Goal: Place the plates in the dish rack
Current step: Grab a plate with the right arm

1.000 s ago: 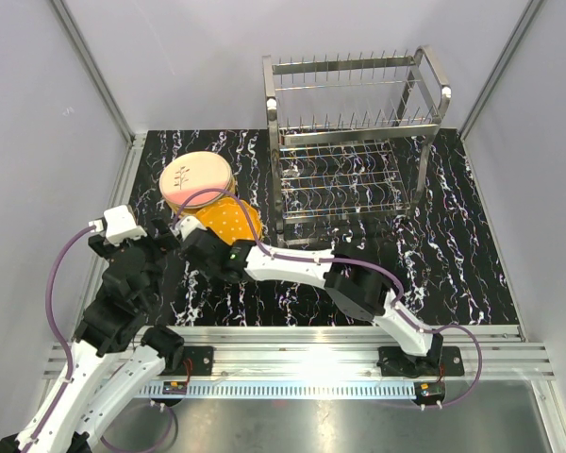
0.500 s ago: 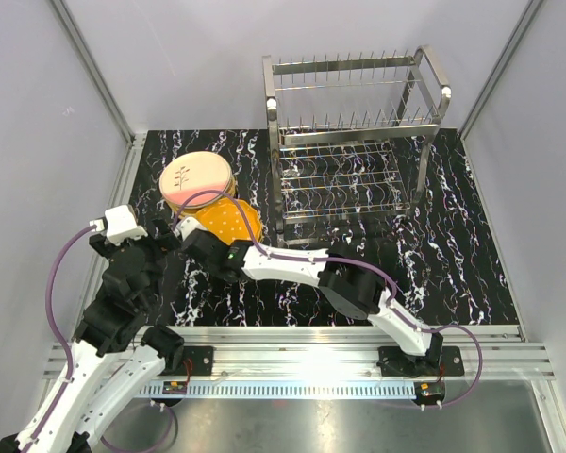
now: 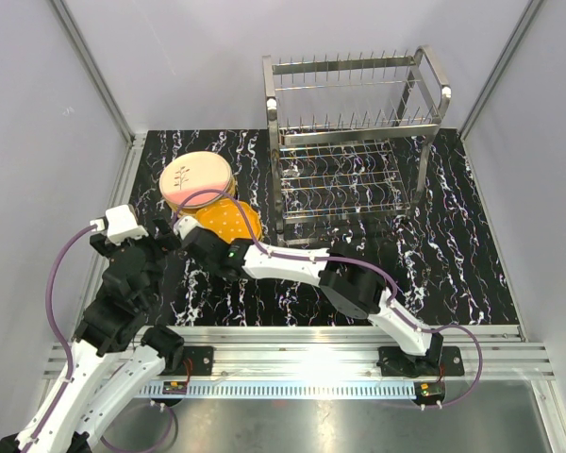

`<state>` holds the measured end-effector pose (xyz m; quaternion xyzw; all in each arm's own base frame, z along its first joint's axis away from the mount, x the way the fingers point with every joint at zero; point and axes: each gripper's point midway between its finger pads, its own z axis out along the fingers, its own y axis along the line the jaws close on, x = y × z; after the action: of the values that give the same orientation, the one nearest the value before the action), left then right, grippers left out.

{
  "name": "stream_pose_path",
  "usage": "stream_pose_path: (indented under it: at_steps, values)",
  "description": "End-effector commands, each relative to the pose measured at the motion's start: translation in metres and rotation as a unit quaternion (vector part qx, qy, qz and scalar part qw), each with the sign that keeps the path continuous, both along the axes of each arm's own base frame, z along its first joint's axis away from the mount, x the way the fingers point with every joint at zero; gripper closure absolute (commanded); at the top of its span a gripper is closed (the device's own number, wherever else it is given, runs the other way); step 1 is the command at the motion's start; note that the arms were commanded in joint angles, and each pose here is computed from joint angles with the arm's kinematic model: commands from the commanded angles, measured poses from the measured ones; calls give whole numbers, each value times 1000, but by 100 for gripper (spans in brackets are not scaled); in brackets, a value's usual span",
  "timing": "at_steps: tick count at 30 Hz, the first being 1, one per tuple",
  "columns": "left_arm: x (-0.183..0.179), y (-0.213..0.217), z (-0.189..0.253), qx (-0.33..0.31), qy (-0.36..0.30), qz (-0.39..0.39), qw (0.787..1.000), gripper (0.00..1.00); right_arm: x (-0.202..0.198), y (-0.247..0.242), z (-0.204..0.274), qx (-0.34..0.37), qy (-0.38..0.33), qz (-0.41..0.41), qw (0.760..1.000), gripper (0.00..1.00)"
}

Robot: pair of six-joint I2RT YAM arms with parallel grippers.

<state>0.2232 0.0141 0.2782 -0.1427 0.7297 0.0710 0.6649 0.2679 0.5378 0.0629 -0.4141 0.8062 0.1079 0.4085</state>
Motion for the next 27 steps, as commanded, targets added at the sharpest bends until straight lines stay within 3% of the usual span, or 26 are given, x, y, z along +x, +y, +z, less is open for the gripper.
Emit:
stream_pose_path:
  at_steps: [1,17,27]
  values:
    - [3,-1,12,-18,-28,2,999,1,0,9,48,53,-2,5,999,100]
    - [3,6,8,-11,-21,29,999,1,10,-3,100,117,-33,-23,992,100]
    - [7,3,4,-7,-11,22,1000,1,20,-2,135,194,-22,-27,980,100]
